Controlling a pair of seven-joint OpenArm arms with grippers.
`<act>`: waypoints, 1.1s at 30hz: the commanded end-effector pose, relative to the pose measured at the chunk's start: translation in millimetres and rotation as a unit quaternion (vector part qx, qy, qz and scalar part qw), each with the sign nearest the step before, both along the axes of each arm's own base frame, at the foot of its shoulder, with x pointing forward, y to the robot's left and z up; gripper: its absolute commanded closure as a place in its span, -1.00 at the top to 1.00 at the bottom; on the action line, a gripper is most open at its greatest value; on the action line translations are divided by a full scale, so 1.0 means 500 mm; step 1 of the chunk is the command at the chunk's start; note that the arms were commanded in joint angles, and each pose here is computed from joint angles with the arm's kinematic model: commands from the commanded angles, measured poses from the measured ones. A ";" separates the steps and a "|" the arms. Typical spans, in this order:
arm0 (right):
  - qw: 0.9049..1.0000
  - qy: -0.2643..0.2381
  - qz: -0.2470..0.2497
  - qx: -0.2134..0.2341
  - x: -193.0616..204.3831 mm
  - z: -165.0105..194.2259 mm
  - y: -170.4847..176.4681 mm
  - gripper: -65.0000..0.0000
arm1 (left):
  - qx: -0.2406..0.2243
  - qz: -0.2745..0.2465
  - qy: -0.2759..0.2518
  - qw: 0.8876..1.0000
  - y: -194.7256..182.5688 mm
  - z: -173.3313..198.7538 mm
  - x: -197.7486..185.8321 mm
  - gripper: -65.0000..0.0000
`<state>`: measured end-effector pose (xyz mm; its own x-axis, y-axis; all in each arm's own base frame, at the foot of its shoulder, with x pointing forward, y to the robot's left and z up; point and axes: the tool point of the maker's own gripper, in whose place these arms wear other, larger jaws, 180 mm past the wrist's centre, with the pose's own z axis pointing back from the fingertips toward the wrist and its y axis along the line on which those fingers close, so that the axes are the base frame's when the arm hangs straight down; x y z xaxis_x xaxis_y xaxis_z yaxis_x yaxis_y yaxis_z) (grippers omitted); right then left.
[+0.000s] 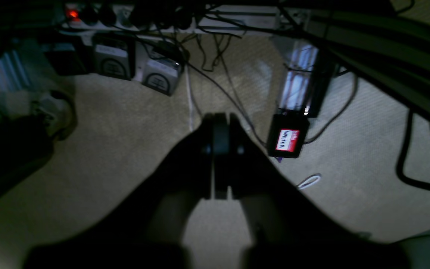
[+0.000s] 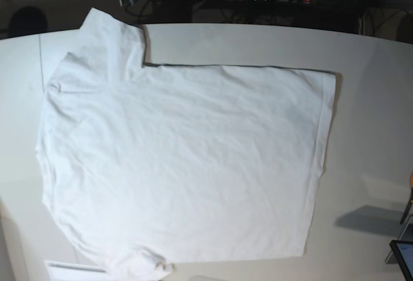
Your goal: Fold the T-shirt properly
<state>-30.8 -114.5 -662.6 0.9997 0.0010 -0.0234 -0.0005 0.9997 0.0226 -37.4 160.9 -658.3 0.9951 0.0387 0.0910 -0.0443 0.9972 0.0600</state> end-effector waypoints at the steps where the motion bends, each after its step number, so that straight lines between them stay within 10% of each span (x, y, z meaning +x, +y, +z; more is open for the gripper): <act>1: 1.000 0.002 -0.001 0.000 -0.005 0.000 0.001 -0.67 | 0.004 0.000 0.001 1.000 0.007 0.001 -0.006 -0.50; 7: 1.000 -0.001 0.000 0.000 -0.003 0.000 0.001 0.77 | 0.003 -0.005 -0.002 1.000 0.006 0.001 -0.003 0.14; 10: 1.000 -0.001 0.000 0.000 -0.003 0.000 0.001 0.43 | 0.004 -0.010 -0.004 1.000 0.008 -0.001 0.014 -0.14; 13: 1.000 -0.002 -0.002 -0.001 -0.002 0.000 0.001 -0.34 | 0.003 -0.009 0.005 1.000 0.007 -0.002 0.003 -0.94; 16: 1.000 -0.020 -0.005 -0.001 0.011 0.000 0.000 -1.00 | 0.005 -0.002 0.003 1.000 0.011 -0.002 0.005 -1.00; 33: 0.999 -0.049 -0.003 -0.015 -0.106 0.047 -0.029 -1.00 | 0.054 -0.042 -0.053 0.996 0.127 0.068 -0.051 -1.00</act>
<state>-81.4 -129.8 -640.6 0.9980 0.0018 0.0632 -0.0012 1.0000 -0.0097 -51.8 220.5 -627.5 0.9777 -0.0568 0.2022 0.0239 0.9866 0.1616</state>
